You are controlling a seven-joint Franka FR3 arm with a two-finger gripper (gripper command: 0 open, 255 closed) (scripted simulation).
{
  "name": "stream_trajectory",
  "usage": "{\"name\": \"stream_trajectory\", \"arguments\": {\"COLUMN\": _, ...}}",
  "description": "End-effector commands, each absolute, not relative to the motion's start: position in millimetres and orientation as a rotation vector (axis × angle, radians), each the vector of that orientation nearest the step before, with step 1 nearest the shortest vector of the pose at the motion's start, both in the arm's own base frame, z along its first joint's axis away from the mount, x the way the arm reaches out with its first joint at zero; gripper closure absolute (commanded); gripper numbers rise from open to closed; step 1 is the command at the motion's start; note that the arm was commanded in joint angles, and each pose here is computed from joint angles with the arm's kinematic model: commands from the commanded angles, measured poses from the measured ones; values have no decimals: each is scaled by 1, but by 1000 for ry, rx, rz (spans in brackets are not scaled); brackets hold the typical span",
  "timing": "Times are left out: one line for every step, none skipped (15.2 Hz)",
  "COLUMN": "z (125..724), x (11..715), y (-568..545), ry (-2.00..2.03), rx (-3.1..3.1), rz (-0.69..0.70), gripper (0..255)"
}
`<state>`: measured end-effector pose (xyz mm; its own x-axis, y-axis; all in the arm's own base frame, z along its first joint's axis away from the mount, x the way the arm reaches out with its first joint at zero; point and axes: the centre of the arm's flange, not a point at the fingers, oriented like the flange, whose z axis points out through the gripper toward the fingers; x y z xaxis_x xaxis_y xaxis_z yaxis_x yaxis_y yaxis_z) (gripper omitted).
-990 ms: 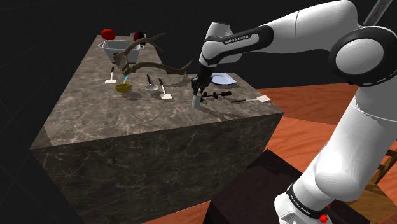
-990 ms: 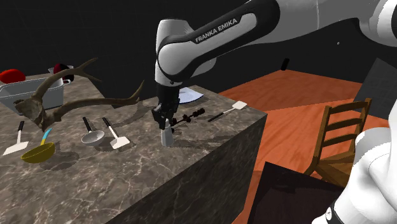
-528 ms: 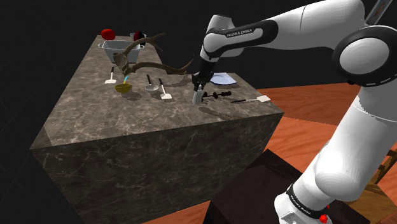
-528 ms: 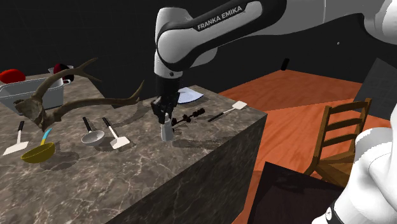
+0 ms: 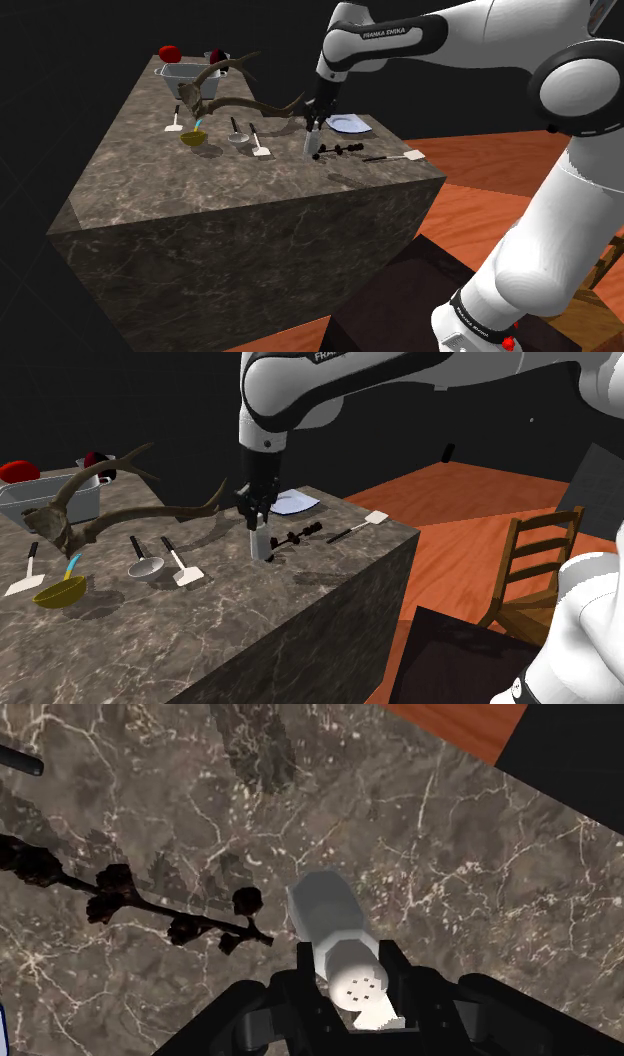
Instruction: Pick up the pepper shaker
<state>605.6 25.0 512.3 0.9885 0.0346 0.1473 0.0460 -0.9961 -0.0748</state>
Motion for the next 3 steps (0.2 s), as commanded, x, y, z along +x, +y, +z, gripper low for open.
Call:
{"name": "stream_trajectory", "arguments": {"z": 522, "x": 606, "y": 25, "ry": -62, "rx": -3055, "rz": -224, "gripper": 255}}
{"name": "stream_trajectory", "arguments": {"z": 523, "x": 606, "y": 25, "ry": -62, "rx": -3055, "rz": -224, "gripper": 255}}
{"name": "stream_trajectory", "arguments": {"z": 523, "x": 606, "y": 25, "ry": -62, "rx": -3055, "rz": -224, "gripper": 255}}
